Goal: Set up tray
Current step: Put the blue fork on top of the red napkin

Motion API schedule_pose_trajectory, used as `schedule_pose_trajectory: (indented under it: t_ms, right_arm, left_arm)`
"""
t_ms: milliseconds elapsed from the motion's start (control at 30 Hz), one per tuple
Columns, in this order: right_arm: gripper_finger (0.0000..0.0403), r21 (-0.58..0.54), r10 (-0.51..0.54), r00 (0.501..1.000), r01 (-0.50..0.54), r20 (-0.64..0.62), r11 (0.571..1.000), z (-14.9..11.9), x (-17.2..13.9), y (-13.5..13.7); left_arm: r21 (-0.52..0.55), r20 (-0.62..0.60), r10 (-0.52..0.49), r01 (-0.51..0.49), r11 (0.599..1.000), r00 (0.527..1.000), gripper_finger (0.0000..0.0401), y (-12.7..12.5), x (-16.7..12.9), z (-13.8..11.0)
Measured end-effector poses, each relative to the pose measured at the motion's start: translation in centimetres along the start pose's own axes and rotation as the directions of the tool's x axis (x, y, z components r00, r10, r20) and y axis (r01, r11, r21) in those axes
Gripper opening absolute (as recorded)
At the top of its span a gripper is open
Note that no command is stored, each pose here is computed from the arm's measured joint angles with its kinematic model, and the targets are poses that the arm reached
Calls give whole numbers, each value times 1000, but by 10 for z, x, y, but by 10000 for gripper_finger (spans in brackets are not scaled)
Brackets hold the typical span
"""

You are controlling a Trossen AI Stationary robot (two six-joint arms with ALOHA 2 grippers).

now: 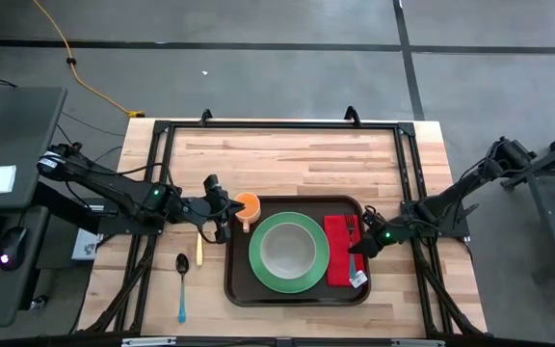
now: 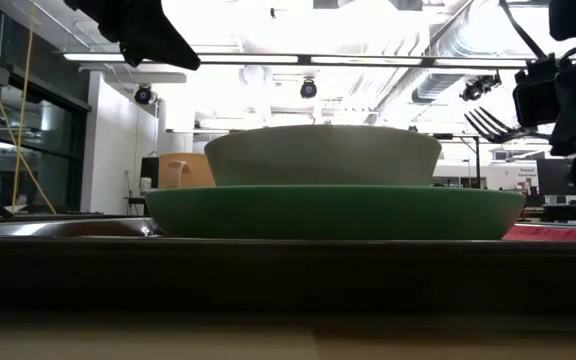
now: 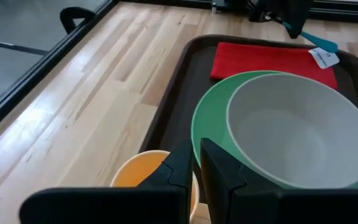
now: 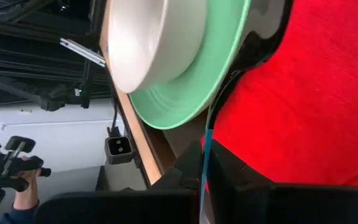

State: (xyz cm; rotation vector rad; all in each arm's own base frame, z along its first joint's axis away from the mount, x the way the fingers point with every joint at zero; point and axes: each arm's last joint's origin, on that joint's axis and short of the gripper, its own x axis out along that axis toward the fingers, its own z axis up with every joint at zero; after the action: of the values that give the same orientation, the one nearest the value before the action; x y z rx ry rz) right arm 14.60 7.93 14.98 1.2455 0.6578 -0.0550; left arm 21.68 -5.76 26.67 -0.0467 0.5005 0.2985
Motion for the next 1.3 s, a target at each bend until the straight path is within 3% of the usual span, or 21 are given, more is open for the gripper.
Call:
schedule_pose_trajectory:
  t_ms: [267,1300]
  right_arm:
    - [0,26,74,997,-73,-34,997,-2,7,6]
    - [0,207,-27,994,50,-109,977,5,21,-8]
  left_arm:
    - [0,4,11,-11,1000,1000,62,0,0,0]
    - [-1,2,5,-5,1000,1000,63,0,0,0]
